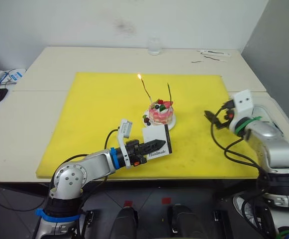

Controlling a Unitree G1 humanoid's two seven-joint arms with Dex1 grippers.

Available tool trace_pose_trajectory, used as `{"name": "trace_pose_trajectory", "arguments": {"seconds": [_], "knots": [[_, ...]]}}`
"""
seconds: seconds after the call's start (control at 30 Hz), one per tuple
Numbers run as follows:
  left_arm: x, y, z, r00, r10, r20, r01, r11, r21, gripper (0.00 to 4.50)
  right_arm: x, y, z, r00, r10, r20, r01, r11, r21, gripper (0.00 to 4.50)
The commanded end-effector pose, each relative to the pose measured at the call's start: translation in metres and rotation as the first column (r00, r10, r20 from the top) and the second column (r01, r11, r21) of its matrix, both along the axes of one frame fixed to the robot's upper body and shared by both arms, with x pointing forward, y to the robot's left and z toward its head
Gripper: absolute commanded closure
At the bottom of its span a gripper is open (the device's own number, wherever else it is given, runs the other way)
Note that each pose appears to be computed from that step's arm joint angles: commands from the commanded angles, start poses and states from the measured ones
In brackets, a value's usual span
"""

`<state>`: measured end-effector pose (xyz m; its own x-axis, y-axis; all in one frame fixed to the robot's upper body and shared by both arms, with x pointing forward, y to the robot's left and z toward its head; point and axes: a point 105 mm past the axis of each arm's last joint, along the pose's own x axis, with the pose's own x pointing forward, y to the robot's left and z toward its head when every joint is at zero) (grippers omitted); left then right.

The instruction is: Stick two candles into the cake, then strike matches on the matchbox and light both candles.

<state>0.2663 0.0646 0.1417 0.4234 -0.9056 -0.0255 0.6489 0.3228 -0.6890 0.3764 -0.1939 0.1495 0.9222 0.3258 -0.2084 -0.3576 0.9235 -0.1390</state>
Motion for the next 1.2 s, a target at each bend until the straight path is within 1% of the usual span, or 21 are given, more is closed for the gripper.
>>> {"name": "trace_pose_trajectory", "arguments": {"seconds": [0.03, 0.1, 0.17, 0.3, 0.4, 0.6, 0.7, 0.9, 0.93, 1.0, 1.07, 1.17, 1.2], "knots": [[-0.002, -0.001, 0.012, 0.999, -0.003, 0.048, 0.004, 1.000, -0.021, 4.50, 0.008, 0.002, 0.004, 0.999, 0.030, 0.032, -0.031, 0.999, 0.015, 0.22], [-0.005, 0.000, 0.011, 0.998, -0.014, 0.061, 0.014, 1.000, -0.008, 4.50, 0.013, 0.004, -0.008, 0.999, 0.034, 0.003, -0.034, 0.998, 0.060, 0.63], [-0.007, 0.001, 0.012, 0.998, -0.019, 0.061, 0.019, 1.000, -0.007, 4.50, 0.016, 0.006, -0.014, 0.999, 0.044, -0.014, -0.043, 0.997, 0.071, 1.32], [-0.007, 0.003, 0.013, 0.998, -0.011, 0.061, 0.012, 1.000, -0.009, 4.50, 0.021, 0.000, -0.025, 0.999, 0.001, -0.048, 0.005, 0.993, 0.115, 1.32], [-0.008, 0.002, 0.014, 0.998, -0.011, 0.064, 0.011, 1.000, -0.009, 4.50, 0.024, -0.002, -0.029, 0.998, -0.011, -0.057, 0.017, 0.994, 0.110, 1.32], [-0.008, 0.002, 0.016, 0.997, -0.012, 0.070, 0.013, 1.000, -0.012, 4.50, 0.030, -0.010, -0.033, 0.995, -0.071, -0.069, 0.081, 0.984, 0.160, 1.32], [-0.008, 0.004, 0.016, 0.998, -0.005, 0.066, 0.006, 1.000, -0.017, 4.50, 0.028, -0.012, -0.035, 0.992, -0.093, -0.082, 0.107, 0.978, 0.181, 1.95], [-0.008, 0.003, 0.017, 0.998, -0.007, 0.066, 0.008, 1.000, -0.020, 4.50, 0.020, -0.005, -0.037, 0.994, -0.071, -0.080, 0.085, 0.980, 0.183, 4.19], [-0.008, 0.002, 0.017, 0.998, -0.008, 0.066, 0.009, 1.000, -0.021, 4.50, 0.018, -0.004, -0.037, 0.995, -0.068, -0.079, 0.082, 0.980, 0.183, 4.46], [-0.007, 0.002, 0.017, 0.998, -0.008, 0.065, 0.010, 1.000, -0.022, 4.50, 0.017, -0.002, -0.036, 0.996, -0.061, -0.072, 0.073, 0.980, 0.186, 4.46], [-0.006, 0.002, 0.018, 0.998, -0.009, 0.065, 0.010, 1.000, -0.021, 4.50, 0.014, 0.003, -0.023, 1.000, -0.023, -0.020, 0.026, 0.983, 0.180, 4.46], [-0.002, 0.001, 0.017, 0.998, -0.001, 0.062, 0.002, 1.000, -0.012, 4.50, 0.003, 0.014, 0.000, 0.996, 0.076, 0.051, -0.081, 0.993, 0.087, 4.46], [0.001, 0.002, 0.017, 0.998, 0.010, 0.059, -0.010, 1.000, -0.011, 4.50, -0.004, 0.022, 0.012, 0.986, 0.144, 0.080, -0.147, 0.989, 0.025, 4.46]]}}
